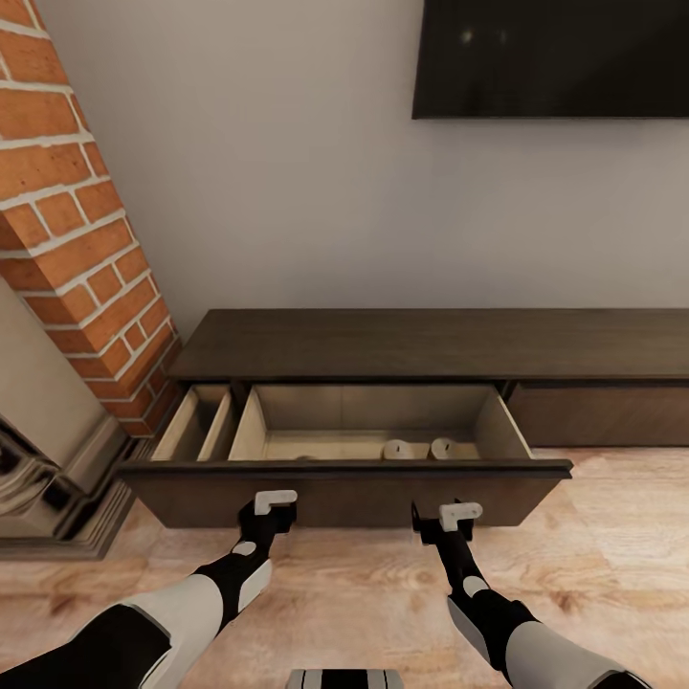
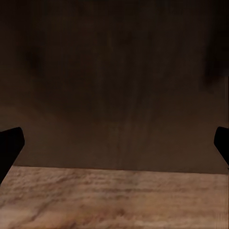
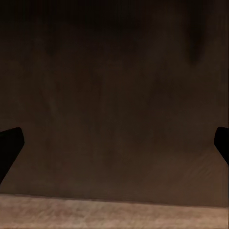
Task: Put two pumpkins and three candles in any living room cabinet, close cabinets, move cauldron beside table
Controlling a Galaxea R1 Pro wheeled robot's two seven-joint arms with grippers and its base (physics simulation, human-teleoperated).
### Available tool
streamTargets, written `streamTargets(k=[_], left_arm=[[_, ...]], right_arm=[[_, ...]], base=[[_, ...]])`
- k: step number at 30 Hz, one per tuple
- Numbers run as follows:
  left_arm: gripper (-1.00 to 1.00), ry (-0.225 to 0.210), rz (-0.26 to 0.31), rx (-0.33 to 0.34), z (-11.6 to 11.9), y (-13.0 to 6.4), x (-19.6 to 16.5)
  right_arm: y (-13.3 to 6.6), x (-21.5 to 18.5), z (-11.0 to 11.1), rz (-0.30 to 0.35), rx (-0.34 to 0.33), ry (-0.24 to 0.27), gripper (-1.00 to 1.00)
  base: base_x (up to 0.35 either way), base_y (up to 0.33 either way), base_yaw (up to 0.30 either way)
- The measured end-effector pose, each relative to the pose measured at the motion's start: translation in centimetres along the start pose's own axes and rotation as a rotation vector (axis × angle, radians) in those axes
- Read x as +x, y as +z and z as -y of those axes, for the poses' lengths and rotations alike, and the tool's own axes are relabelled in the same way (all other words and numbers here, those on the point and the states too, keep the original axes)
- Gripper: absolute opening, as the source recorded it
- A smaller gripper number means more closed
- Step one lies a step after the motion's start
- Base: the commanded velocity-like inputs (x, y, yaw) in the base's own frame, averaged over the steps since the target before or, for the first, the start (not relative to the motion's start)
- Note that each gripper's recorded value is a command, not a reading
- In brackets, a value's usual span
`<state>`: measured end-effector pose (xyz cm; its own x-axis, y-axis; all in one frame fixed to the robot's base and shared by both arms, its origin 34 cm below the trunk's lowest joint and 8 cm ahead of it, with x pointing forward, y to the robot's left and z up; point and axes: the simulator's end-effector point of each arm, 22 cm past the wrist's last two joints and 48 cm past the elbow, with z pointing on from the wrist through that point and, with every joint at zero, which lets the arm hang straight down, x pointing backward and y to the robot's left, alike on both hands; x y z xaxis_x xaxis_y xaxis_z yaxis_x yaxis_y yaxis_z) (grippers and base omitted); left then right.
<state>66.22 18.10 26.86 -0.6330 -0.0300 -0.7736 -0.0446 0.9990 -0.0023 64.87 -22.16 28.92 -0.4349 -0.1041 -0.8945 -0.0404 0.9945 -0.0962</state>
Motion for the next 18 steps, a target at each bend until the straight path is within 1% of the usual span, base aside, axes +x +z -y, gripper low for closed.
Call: streamTargets(k=[3,6,16,18], left_arm=[[1.0,0.007,-0.002,0.002,0.01,-0.02,0.11],[1.0,0.001,0.0,0.0,-0.03,0.0,0.01],[1.0,0.003,-0.001,-0.003,-0.14,0.02,0.05],[1.0,0.002,-0.001,-0.004,-0.16,0.01,0.08]], right_arm=[[0.0,0.0,0.0,0.0,0.0,0.0,1.0],[0.0,0.0,0.0,0.0,0.0,0.0,1.0],[0.0,0.05,-0.04,-0.001,0.0,0.0,1.0],[0.0,0.04,-0.02,-0.001,0.0,0.0,1.0]], base=[[0.299,0.0,0.0],[0.211,0.0,0.0],[0.017,0.0,0.0],[0.125,0.0,0.0]])
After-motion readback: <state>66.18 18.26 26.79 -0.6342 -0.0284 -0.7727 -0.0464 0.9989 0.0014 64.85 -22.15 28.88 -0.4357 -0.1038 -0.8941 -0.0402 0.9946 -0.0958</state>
